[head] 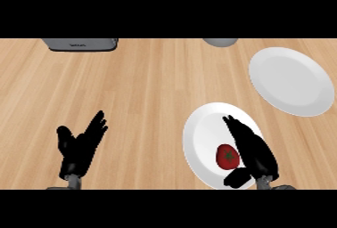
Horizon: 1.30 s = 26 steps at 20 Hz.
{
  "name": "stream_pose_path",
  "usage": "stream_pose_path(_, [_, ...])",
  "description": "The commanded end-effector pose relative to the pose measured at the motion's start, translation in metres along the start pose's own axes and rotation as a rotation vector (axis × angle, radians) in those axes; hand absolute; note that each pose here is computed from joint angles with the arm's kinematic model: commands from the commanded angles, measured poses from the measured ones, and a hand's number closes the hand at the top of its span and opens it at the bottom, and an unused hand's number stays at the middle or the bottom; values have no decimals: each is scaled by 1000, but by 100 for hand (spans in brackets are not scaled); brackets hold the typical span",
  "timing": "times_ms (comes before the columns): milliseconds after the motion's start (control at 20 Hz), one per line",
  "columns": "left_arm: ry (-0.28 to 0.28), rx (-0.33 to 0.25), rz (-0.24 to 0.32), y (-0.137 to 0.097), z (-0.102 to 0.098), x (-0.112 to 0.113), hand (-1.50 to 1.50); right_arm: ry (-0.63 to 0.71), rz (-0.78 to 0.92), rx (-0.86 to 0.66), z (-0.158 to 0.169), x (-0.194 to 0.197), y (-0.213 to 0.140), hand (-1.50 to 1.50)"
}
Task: Pick the tomato from the plate and place it in the plate
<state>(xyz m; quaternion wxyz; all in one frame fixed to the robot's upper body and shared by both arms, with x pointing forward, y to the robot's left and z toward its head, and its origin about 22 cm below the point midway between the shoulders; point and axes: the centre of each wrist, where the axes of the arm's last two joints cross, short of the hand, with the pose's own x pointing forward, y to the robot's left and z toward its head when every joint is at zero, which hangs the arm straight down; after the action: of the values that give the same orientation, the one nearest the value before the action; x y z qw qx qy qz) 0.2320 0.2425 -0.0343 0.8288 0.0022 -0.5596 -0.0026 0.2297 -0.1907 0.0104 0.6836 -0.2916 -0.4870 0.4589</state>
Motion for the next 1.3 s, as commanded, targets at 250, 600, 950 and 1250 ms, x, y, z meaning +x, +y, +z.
stream_pose_path(250, [31,-6,-1,-6,10,2,0,-71,147,29,-15,0,7,150])
stream_pose_path(600, [7,-32,-6,-8,-3,3,0,143,65,-95,-55,54,10,150])
stream_pose_path(950, [-30,-92,-31,-21,-8,12,0,513,-138,-463,-97,87,-65,150])
stream_pose_path(1250, [-44,-104,-45,-22,-10,13,0,487,-116,-875,-116,133,-97,150])
